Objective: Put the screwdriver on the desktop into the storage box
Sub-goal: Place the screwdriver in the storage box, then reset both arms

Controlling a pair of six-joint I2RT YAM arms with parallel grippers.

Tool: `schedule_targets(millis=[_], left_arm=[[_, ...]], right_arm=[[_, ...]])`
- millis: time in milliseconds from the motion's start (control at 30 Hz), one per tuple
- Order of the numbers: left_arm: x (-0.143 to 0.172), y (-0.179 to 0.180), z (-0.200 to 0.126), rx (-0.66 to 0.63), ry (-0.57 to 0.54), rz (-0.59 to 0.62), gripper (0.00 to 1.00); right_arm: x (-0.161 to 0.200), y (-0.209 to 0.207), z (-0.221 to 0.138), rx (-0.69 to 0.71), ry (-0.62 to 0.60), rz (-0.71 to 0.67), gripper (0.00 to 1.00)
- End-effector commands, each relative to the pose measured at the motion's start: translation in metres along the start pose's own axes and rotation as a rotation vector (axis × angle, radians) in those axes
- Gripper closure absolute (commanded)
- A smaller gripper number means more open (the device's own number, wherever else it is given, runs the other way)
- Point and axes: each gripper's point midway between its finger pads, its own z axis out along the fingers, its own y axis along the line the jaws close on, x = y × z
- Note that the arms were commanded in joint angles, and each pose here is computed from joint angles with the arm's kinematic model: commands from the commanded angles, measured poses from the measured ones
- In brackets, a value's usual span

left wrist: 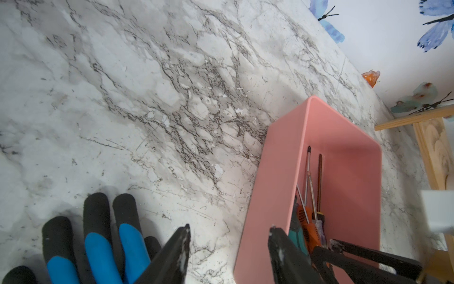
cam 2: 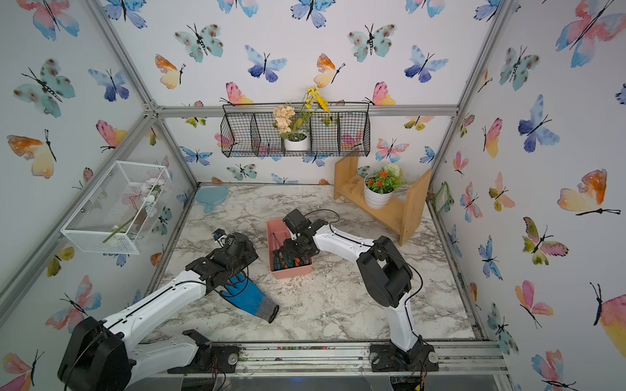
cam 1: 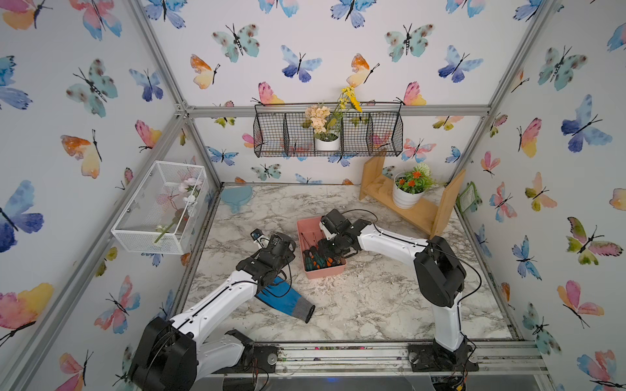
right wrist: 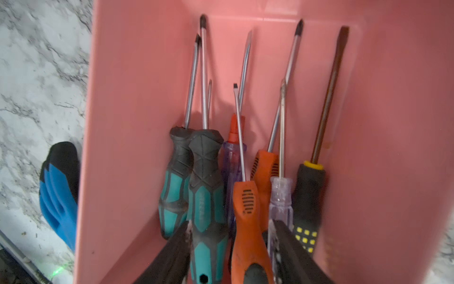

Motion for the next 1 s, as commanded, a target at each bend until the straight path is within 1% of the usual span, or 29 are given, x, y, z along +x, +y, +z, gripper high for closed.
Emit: schedule_targets(millis=[0,67,133,167,267,300,333,367,400,433,467,500,533,567,600,633,667,700,733,833,900,967], left_arm=[[-0.012,0.013,-0.003,-0.029,-0.037,-0.001,0.38],[-0.022,0.018,-0.004,-0.040,-0.068,-0.014,0.34],[-0.034,0.023,-0.006,-0.049,-0.107,-0.026,0.29],[-0.040,0.025,-0.008,-0.052,-0.128,-0.029,0.28],[-0.064,0.034,-0.014,-0.068,-0.227,-0.030,0.20],[-0.074,0.035,-0.017,-0.065,-0.272,-0.027,0.20],[-0.084,0.035,-0.020,-0.060,-0.318,-0.009,0.19],[-0.092,0.037,-0.022,-0.063,-0.365,-0.005,0.19],[-0.102,0.039,-0.026,-0.074,-0.417,0.006,0.18],[-0.110,0.040,-0.027,-0.077,-0.452,0.025,0.18],[-0.117,0.041,-0.028,-0.084,-0.477,0.044,0.16],[-0.124,0.042,-0.030,-0.097,-0.505,0.076,0.12],[-0.131,0.044,-0.031,-0.118,-0.535,0.121,0.08],[-0.135,0.047,-0.031,-0.144,-0.560,0.163,0.06],[-0.138,0.051,-0.031,-0.166,-0.591,0.200,0.04],[-0.138,0.053,-0.027,-0.170,-0.608,0.255,0.01],[-0.135,0.055,-0.022,-0.170,-0.613,0.307,0.00],[-0.133,0.059,-0.018,-0.181,-0.628,0.346,0.00],[-0.132,0.067,-0.014,-0.211,-0.634,0.367,0.00],[-0.128,0.092,-0.001,-0.275,-0.621,0.372,0.01],[-0.126,0.102,0.006,-0.287,-0.626,0.365,0.01],[-0.121,0.105,0.012,-0.278,-0.642,0.379,0.01]], right_arm=[[-0.039,0.005,-0.063,-0.005,-0.247,-0.043,0.38],[-0.051,-0.003,-0.101,0.025,-0.409,-0.052,0.35],[-0.057,-0.024,-0.141,0.099,-0.581,-0.040,0.34],[-0.058,-0.035,-0.157,0.139,-0.647,-0.029,0.33],[-0.049,-0.092,-0.196,0.354,-0.811,0.049,0.26],[-0.043,-0.120,-0.206,0.448,-0.857,0.106,0.21],[-0.032,-0.156,-0.215,0.570,-0.898,0.207,0.18],[-0.021,-0.188,-0.219,0.637,-0.906,0.306,0.16],[-0.008,-0.224,-0.217,0.674,-0.889,0.410,0.14],[0.004,-0.256,-0.212,0.705,-0.866,0.486,0.12],[0.014,-0.279,-0.209,0.750,-0.850,0.524,0.11],[0.026,-0.300,-0.205,0.811,-0.823,0.540,0.09],[0.031,-0.314,-0.198,0.853,-0.791,0.521,0.03],[0.033,-0.324,-0.192,0.879,-0.769,0.488,0.00],[0.035,-0.334,-0.185,0.901,-0.747,0.482,0.02],[0.035,-0.341,-0.175,0.894,-0.733,0.462,0.03],[0.025,-0.341,-0.168,0.854,-0.749,0.409,0.02],[0.017,-0.339,-0.163,0.815,-0.724,0.382,0.02],[0.007,-0.338,-0.166,0.815,-0.770,0.335,0.02],[-0.006,-0.332,-0.179,0.804,-0.893,0.263,0.02],[-0.003,-0.331,-0.178,0.819,-0.888,0.220,0.02],[0.004,-0.335,-0.178,0.853,-0.875,0.216,0.02]])
